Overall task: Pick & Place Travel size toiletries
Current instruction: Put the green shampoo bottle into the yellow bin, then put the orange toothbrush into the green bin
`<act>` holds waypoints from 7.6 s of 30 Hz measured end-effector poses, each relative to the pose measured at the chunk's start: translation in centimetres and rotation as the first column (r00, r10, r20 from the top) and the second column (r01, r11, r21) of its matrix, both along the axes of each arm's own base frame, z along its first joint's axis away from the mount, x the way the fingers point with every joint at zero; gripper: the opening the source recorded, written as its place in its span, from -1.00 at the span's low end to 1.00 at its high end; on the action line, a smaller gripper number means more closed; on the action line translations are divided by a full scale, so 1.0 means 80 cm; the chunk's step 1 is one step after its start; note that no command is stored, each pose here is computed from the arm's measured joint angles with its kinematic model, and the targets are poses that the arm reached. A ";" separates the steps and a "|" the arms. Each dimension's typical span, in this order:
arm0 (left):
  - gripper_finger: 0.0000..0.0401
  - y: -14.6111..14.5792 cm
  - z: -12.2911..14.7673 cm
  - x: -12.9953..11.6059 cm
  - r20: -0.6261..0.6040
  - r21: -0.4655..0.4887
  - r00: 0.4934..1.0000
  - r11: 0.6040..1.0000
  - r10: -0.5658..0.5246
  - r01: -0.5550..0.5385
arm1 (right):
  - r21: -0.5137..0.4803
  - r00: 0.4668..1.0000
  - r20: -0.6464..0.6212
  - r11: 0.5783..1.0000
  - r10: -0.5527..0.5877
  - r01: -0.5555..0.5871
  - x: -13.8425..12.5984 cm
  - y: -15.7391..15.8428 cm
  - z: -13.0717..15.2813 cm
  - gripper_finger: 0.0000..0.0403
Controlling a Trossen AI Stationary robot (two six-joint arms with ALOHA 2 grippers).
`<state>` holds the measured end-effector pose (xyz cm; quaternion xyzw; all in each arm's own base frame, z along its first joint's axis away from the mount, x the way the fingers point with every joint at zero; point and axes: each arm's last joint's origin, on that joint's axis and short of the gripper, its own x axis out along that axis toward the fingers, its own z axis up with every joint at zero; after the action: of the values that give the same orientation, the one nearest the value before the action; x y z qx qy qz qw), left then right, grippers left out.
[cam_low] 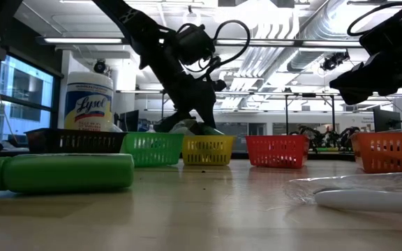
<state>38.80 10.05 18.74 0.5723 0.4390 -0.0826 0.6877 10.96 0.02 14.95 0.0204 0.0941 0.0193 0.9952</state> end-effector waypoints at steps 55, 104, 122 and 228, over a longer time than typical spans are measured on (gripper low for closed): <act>-0.20 -0.001 0.001 0.003 -0.040 0.084 0.986 0.983 -0.162 0.165 | -0.004 1.000 0.002 1.000 0.001 -0.001 0.000 0.000 0.000 -0.99; 0.17 -0.072 0.160 -0.076 0.337 -0.226 0.935 0.974 0.112 -0.035 | 0.000 1.000 0.001 1.000 0.007 -0.007 0.000 0.000 0.000 -0.99; 0.06 -0.105 0.228 -0.261 0.241 -0.904 0.737 0.422 0.632 -0.067 | 0.000 1.000 0.007 1.000 0.005 -0.005 0.000 0.000 0.001 -0.99; -1.00 -0.134 -0.027 -0.358 0.570 -0.819 0.652 0.409 0.500 0.403 | 0.073 1.000 0.003 0.997 0.000 0.000 0.000 0.000 0.001 -0.99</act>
<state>10.19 -0.70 16.55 0.0636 0.0081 -0.0376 0.9972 10.97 0.05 15.01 0.0567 0.0920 0.0229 0.9939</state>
